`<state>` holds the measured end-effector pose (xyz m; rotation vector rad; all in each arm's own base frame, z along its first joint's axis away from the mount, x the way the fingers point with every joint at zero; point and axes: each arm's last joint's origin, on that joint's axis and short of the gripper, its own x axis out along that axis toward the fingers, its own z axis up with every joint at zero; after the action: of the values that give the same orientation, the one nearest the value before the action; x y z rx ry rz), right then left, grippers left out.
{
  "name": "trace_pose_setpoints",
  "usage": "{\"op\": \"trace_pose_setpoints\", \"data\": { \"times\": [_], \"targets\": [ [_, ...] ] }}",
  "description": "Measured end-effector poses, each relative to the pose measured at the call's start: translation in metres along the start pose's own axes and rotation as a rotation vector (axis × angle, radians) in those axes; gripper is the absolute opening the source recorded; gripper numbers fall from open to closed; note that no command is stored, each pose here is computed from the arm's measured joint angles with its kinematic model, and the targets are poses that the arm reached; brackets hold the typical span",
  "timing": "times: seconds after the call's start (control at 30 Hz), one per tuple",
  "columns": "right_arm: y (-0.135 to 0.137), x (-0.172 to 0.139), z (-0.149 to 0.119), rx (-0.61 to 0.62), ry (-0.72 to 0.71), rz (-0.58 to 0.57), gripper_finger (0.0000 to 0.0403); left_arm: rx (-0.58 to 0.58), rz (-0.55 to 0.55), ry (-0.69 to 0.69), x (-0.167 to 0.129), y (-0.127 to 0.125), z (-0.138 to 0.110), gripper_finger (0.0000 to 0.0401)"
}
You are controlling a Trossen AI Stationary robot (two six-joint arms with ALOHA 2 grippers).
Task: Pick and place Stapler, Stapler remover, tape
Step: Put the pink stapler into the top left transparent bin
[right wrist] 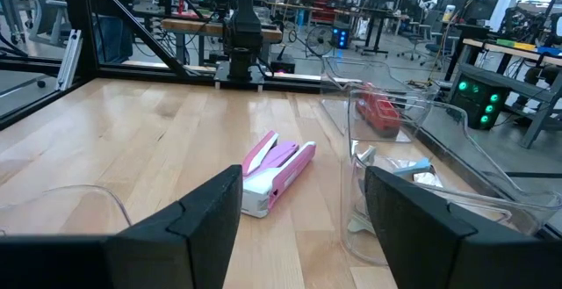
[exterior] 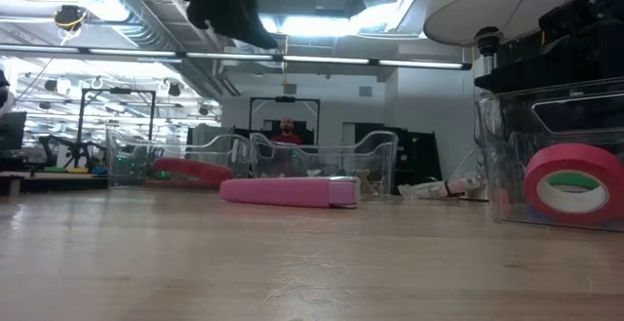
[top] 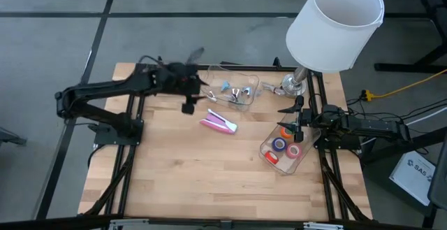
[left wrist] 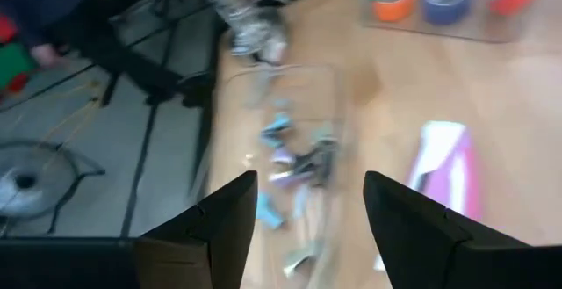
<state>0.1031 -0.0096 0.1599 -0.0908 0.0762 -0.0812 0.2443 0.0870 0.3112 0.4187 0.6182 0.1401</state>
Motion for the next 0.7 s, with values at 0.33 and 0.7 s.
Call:
{"op": "trace_pose_setpoints", "data": {
  "times": [0.33, 0.7],
  "targets": [
    [0.000, 0.000, 0.000, 0.000, 0.000, 0.000, 0.0239, 0.098, -0.162, 0.073, 0.039, -0.059, 0.012, 0.0201],
    [0.000, 0.000, 0.000, 0.000, 0.000, 0.000, 0.0239, 0.076, -0.267, 0.225, 0.088, -0.108, 0.000, 0.0198]
  ]
}}
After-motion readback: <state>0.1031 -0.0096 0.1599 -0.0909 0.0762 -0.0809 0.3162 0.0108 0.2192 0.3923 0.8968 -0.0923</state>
